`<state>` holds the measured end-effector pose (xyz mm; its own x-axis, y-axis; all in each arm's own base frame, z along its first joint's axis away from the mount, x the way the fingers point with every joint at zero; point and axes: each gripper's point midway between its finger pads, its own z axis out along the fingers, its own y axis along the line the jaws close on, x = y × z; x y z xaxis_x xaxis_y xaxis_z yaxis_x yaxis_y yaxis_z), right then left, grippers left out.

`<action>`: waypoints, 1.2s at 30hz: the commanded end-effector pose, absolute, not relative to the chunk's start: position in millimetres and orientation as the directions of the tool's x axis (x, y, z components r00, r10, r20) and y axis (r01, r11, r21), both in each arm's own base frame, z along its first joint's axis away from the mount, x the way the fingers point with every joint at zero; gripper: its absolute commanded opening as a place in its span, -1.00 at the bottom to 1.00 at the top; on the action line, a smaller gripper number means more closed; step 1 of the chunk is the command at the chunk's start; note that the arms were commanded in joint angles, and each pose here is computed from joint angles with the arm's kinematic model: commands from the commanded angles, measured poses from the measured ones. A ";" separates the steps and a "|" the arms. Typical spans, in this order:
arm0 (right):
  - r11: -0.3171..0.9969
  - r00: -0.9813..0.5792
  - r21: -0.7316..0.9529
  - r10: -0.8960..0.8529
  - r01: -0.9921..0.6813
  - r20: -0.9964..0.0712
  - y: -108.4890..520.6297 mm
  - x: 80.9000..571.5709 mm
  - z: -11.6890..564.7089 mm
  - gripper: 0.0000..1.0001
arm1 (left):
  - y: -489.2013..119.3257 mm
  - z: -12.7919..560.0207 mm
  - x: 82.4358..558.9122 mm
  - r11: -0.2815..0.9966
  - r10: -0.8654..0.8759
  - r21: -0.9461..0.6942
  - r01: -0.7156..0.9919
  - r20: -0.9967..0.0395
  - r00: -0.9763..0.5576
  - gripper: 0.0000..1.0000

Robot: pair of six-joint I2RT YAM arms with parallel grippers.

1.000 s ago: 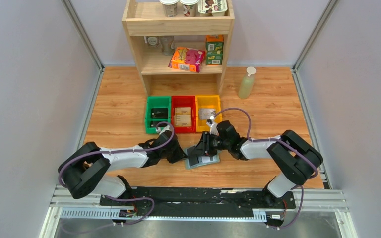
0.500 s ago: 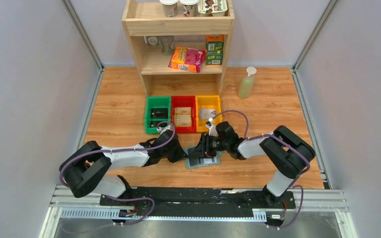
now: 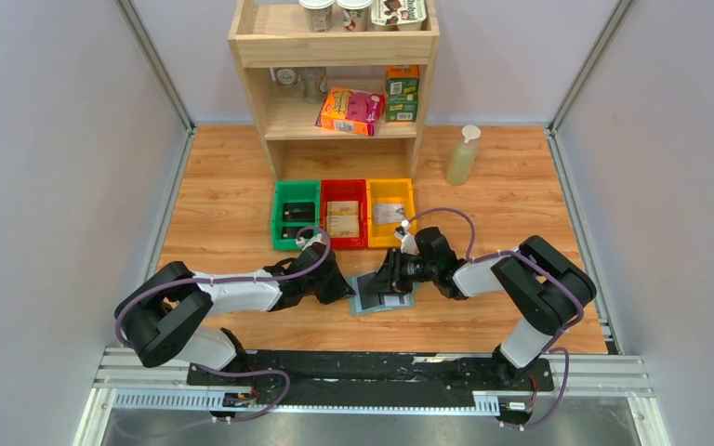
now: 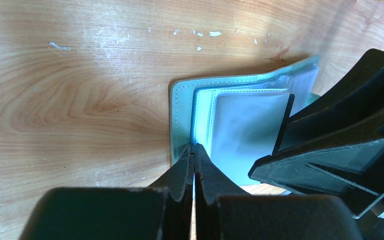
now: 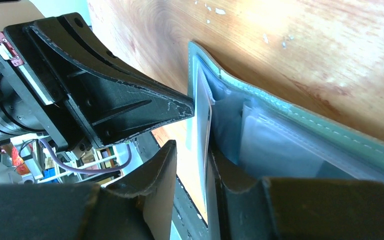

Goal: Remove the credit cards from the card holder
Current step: Remove the credit card from the card holder.

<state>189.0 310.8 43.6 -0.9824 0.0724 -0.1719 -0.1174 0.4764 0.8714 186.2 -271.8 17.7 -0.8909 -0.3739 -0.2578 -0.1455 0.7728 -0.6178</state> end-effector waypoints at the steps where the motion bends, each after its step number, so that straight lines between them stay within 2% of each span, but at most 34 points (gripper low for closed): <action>1: 0.410 -0.973 0.897 0.081 -0.165 -0.216 311.2 193.2 63.7 -0.45 | -257.9 -2.7 174.5 0.830 -0.334 -0.535 -0.157 -0.250 -0.909 -1.00; 10: 0.407 -0.971 0.898 0.090 -0.169 -0.224 306.3 195.4 65.4 -0.47 | -264.9 8.4 178.9 0.808 -0.330 -0.576 -0.122 -0.272 -0.904 -1.00; 19: 0.400 -0.974 0.903 0.087 -0.158 -0.209 308.2 195.6 60.5 -0.50 | -279.9 58.0 188.2 0.718 -0.360 -0.696 -0.036 -0.326 -0.874 -0.81; 25: 0.401 -0.974 0.902 0.088 -0.159 -0.211 308.3 196.2 60.2 -0.51 | -291.0 80.4 192.7 0.685 -0.347 -0.728 0.017 -0.347 -0.871 -0.86; 36: 0.408 -0.975 0.901 0.088 -0.150 -0.202 308.3 196.4 55.4 -0.52 | -298.9 41.1 187.9 0.729 -0.295 -0.683 -0.031 -0.273 -0.916 -0.92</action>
<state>192.0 303.9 47.3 -0.9806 0.0899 -0.1743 -0.1168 0.4461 0.8873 185.3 -285.9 40.2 -0.9037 -0.3225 -0.2818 -0.0551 0.7400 -0.6704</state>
